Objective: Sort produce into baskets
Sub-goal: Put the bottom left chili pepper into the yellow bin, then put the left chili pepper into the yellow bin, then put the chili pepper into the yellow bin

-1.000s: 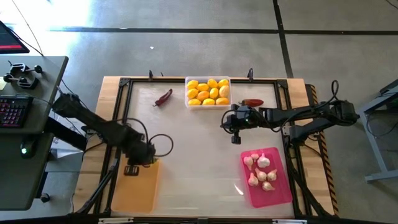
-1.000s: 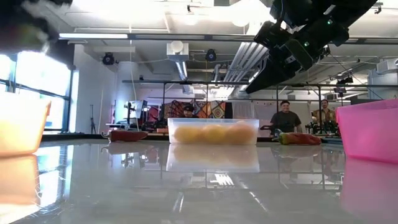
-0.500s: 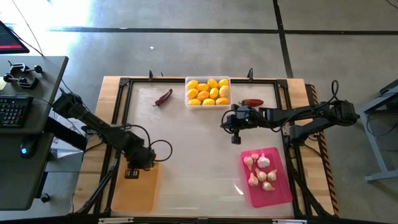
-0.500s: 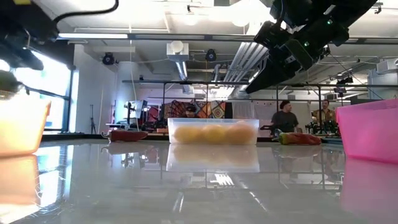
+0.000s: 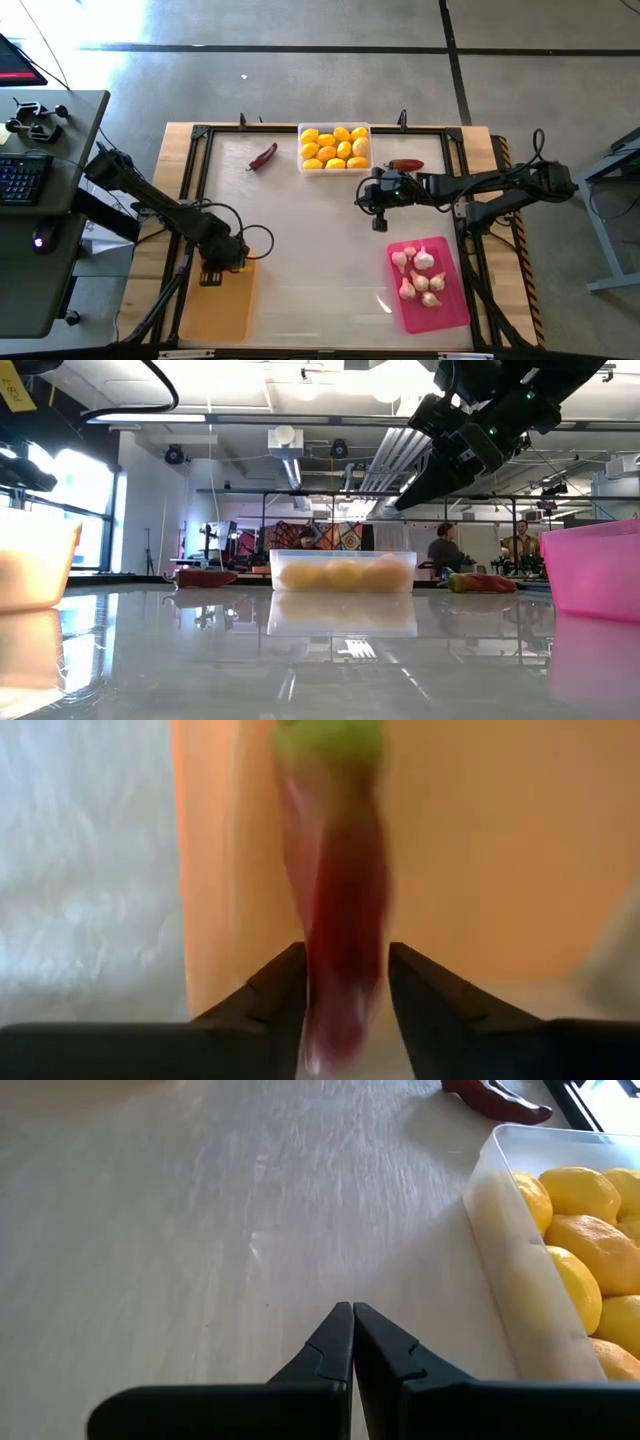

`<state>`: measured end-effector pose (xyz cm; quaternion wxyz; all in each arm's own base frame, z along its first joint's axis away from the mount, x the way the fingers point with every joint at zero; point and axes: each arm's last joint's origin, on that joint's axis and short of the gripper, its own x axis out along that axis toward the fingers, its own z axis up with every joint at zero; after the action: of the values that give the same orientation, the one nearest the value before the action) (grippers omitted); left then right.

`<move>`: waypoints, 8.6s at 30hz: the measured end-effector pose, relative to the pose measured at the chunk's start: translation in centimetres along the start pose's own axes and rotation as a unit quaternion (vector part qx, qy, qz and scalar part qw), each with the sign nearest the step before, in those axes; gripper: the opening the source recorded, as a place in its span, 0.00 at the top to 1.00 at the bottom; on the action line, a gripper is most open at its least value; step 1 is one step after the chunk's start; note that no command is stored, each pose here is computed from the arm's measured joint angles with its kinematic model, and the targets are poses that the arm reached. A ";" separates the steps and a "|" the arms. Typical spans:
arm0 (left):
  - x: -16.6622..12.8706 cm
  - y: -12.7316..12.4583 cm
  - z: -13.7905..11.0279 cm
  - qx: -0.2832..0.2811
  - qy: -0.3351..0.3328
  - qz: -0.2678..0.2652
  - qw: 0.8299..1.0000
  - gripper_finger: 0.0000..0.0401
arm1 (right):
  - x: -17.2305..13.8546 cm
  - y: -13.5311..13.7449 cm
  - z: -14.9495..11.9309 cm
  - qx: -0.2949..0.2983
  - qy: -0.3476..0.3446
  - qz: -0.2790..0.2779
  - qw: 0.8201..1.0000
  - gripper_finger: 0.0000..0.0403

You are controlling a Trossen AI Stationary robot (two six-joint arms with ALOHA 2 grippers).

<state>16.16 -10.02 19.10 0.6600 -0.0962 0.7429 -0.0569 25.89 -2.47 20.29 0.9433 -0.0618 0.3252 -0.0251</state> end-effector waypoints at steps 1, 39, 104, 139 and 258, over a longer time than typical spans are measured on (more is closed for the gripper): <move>0.0 0.0 0.0 0.000 -0.001 0.000 1.000 0.67 | 0.0 0.0 0.0 0.000 0.000 -0.001 1.000 1.00; -7.4 14.6 5.1 -0.032 -0.190 0.096 0.977 0.98 | 0.0 0.0 0.0 0.000 0.000 -0.002 1.000 1.00; -6.2 20.2 7.4 -0.099 -0.071 0.255 0.959 0.76 | 0.0 0.0 -0.2 0.000 0.009 -0.001 1.000 1.00; -6.4 -3.7 -1.8 0.084 -0.097 -0.076 0.989 0.76 | 0.0 -0.2 -0.2 -0.010 0.009 -0.004 1.000 1.00; -2.1 13.7 5.8 0.168 -0.619 0.062 0.765 1.00 | 1.7 -15.2 -7.5 0.041 0.425 -0.112 0.897 0.40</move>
<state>21.23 4.01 17.48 0.9842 0.0486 0.1561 -0.0677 22.49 -18.39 15.44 0.7075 -0.0430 0.6851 -0.1680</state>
